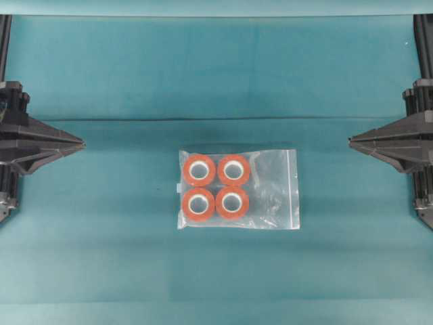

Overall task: Hand over the clear zip bag and make it stand upright.
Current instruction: 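Move the right gripper toward the right edge of the clear zip bag, then close the right gripper on the bag's zipper edge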

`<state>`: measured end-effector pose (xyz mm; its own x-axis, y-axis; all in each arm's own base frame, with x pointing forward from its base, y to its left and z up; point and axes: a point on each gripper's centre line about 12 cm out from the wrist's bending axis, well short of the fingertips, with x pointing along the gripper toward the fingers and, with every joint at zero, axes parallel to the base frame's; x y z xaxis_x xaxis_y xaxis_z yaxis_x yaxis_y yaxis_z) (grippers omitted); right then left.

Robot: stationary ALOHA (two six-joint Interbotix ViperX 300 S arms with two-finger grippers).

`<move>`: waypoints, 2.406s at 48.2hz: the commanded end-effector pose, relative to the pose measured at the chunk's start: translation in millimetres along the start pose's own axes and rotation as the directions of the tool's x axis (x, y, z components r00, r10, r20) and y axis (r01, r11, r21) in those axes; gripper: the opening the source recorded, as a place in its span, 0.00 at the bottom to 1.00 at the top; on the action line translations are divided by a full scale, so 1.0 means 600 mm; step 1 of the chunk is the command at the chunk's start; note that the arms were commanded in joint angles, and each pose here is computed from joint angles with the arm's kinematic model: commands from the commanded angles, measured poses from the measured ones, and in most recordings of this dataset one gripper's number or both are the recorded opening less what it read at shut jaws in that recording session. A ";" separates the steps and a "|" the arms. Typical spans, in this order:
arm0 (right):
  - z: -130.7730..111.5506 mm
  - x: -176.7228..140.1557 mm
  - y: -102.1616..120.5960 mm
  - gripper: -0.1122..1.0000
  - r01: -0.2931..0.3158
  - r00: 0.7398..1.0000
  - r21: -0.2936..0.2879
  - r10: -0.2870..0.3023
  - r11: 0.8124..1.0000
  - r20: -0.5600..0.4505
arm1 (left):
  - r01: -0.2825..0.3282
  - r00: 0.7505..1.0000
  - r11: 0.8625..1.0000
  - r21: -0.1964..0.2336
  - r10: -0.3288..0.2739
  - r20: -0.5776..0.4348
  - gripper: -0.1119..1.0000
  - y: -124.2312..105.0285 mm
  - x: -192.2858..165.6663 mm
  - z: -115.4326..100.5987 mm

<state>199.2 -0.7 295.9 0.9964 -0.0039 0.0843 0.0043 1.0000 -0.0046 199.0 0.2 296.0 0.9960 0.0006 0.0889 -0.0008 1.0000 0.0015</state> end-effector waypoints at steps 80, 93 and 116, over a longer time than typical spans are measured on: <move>-0.258 0.052 -0.025 0.79 0.712 0.702 0.694 -0.071 0.109 -0.709 | 0.004 0.996 0.996 0.090 0.004 -0.093 0.09 0.002 0.081 0.010; -0.300 0.061 -0.018 0.93 0.750 0.661 0.653 -0.095 0.099 -0.744 | 0.003 0.994 0.997 0.082 0.006 -0.109 0.09 0.003 0.085 0.004; -0.354 0.104 0.000 0.93 0.785 0.619 0.614 -0.115 0.082 -0.777 | 0.004 0.994 0.997 0.075 0.004 -0.112 0.09 0.002 0.087 0.003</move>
<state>269.5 -4.5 88.3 0.6720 -0.1243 -0.7300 0.7403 0.0885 0.6664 248.3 2.0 290.8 0.9984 0.0068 -0.0567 -0.0025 0.9971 0.0761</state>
